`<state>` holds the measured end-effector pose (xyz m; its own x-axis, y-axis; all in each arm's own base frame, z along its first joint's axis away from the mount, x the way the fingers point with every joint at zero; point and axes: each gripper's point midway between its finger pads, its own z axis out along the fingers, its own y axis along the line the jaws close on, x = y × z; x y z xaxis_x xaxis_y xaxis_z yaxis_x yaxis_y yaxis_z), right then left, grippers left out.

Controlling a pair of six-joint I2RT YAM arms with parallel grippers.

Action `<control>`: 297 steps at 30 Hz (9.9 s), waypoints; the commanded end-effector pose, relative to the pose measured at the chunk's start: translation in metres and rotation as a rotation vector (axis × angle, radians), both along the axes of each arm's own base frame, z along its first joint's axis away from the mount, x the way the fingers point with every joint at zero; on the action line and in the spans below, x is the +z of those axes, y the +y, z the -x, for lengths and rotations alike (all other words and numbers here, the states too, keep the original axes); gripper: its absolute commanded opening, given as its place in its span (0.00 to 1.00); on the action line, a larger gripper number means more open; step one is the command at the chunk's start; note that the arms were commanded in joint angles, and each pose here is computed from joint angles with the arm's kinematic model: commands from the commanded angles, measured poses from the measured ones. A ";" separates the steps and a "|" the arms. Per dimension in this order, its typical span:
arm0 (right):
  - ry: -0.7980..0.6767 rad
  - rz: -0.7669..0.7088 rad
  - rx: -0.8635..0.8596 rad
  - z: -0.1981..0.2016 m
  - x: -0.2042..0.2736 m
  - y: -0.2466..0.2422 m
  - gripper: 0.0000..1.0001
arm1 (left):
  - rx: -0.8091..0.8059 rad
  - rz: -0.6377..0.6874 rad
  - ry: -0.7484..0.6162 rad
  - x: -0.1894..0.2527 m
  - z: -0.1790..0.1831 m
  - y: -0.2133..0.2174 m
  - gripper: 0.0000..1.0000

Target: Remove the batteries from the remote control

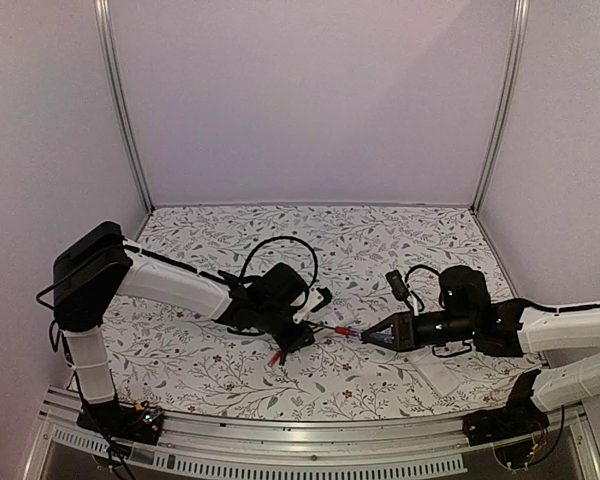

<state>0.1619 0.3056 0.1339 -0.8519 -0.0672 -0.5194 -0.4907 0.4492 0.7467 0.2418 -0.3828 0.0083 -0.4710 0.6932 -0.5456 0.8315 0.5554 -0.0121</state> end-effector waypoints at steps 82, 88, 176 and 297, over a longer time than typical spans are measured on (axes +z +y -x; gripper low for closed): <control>0.010 0.591 -0.412 -0.083 -0.074 -0.123 0.99 | 0.518 0.520 -0.124 0.239 -0.136 0.164 0.89; 0.133 0.617 -0.401 -0.050 -0.090 -0.124 0.99 | 0.566 0.551 -0.151 0.230 -0.150 0.193 0.89; -0.457 0.500 0.184 -0.016 -0.001 0.048 0.46 | 0.281 0.853 0.407 0.181 0.018 0.028 0.87; -0.234 -0.350 0.049 -0.034 0.123 0.049 0.17 | 0.047 1.119 0.263 0.271 0.043 0.026 0.03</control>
<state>0.1938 0.3551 0.2581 -0.7029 0.0990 -0.7044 -0.6896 0.1479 0.7089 0.1958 -0.3560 0.2711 -0.6879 -0.1199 -0.7159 0.7011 0.1455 -0.6981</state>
